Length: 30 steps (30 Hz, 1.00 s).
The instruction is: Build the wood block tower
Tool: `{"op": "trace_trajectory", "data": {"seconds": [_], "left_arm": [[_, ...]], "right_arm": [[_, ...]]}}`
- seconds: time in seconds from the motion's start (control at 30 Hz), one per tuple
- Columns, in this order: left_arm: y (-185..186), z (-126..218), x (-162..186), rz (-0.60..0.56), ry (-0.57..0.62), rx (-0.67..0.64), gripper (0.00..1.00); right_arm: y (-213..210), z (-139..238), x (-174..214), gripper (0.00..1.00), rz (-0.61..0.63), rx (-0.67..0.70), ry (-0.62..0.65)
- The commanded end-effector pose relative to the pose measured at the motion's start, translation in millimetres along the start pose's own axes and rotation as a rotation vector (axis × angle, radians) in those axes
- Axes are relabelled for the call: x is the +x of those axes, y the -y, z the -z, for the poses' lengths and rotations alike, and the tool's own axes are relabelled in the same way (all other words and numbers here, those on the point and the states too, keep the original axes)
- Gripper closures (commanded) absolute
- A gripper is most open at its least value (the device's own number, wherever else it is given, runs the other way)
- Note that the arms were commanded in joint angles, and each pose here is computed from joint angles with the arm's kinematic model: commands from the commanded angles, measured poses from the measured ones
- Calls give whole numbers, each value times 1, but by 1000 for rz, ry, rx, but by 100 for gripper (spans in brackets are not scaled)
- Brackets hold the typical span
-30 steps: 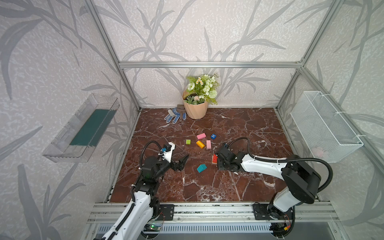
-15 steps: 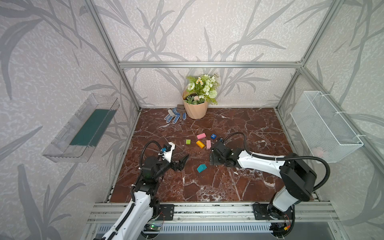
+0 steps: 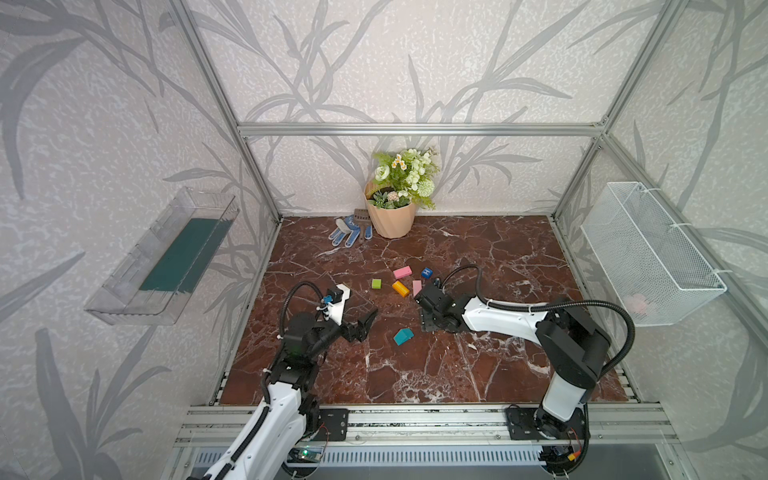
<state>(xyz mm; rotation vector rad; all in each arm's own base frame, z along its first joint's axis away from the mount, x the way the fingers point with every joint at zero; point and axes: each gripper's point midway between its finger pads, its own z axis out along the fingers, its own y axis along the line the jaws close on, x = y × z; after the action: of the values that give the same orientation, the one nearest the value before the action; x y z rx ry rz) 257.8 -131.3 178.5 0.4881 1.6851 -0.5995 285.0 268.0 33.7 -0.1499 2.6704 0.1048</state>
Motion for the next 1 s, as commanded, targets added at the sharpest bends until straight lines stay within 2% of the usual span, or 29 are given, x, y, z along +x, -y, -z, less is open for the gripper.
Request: {"op": "trace_trajectory", "data": {"seconds": [0.0,0.37,0.53,0.7,0.97], "left_arm": [[3,0,-9,-31,30,13,1],[3,0,-8,-31,29,16,1],[4,0,-8,-33,31,17,1],[5,1,-8,-33,31,20,1],[6,3,-9,-39,49,22,1]], "right_arm": [[5,1,-3,28,-8,32,2],[3,3,0,32,-41,9,-9],[0,4,-1,23,-83,-6,-3],[9,7,-4,22,-145,37,14],[13,7,-6,29,-200,80,15]]}}
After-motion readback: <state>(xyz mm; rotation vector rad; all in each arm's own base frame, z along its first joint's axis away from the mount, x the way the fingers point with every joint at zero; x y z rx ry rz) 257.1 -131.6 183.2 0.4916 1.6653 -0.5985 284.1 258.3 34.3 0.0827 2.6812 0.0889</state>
